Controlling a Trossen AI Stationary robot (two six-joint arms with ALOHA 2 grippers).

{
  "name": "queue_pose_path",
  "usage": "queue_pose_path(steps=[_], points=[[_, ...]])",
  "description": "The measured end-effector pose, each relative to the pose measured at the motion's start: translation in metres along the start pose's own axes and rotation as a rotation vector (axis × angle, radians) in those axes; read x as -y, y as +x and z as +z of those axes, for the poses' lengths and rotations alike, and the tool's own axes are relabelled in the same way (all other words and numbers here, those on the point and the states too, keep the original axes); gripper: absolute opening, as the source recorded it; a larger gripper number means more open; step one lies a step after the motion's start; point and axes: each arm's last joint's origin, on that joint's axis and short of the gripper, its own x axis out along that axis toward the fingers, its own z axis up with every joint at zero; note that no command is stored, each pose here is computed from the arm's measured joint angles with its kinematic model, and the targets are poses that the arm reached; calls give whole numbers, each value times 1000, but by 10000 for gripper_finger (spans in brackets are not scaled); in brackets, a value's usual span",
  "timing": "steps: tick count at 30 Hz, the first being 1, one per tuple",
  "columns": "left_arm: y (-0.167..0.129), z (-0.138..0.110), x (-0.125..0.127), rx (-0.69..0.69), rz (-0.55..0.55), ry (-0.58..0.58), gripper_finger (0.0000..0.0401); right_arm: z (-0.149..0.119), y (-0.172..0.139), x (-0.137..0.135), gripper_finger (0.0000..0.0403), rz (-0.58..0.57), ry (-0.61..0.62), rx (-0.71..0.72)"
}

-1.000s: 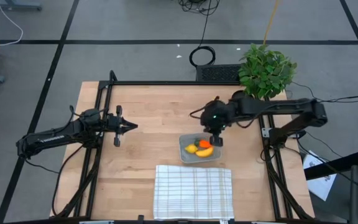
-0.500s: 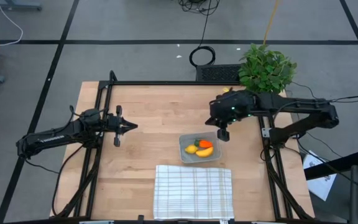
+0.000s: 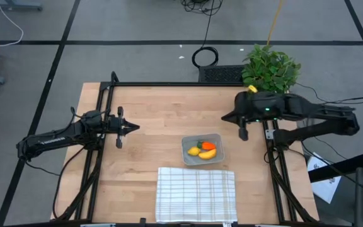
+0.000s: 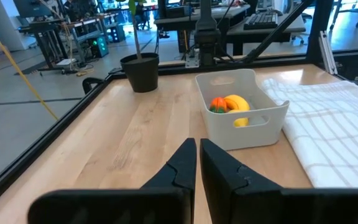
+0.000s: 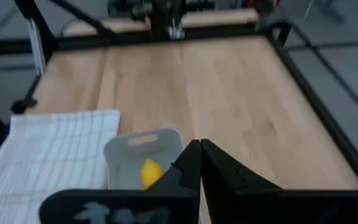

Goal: Pick and placing Produce into tupperware
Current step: Adjust the gray bin

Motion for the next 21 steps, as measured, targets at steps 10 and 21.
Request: queue_pose_path(steps=[10, 21], points=[[0, 0, 0, 1, 0, 1, 26, -48, -31, 3, 0, 12, 35, 233], [0, 0, 0, 1, 0, 1, 26, -87, -35, 5, 0, 11, 3, 331]])
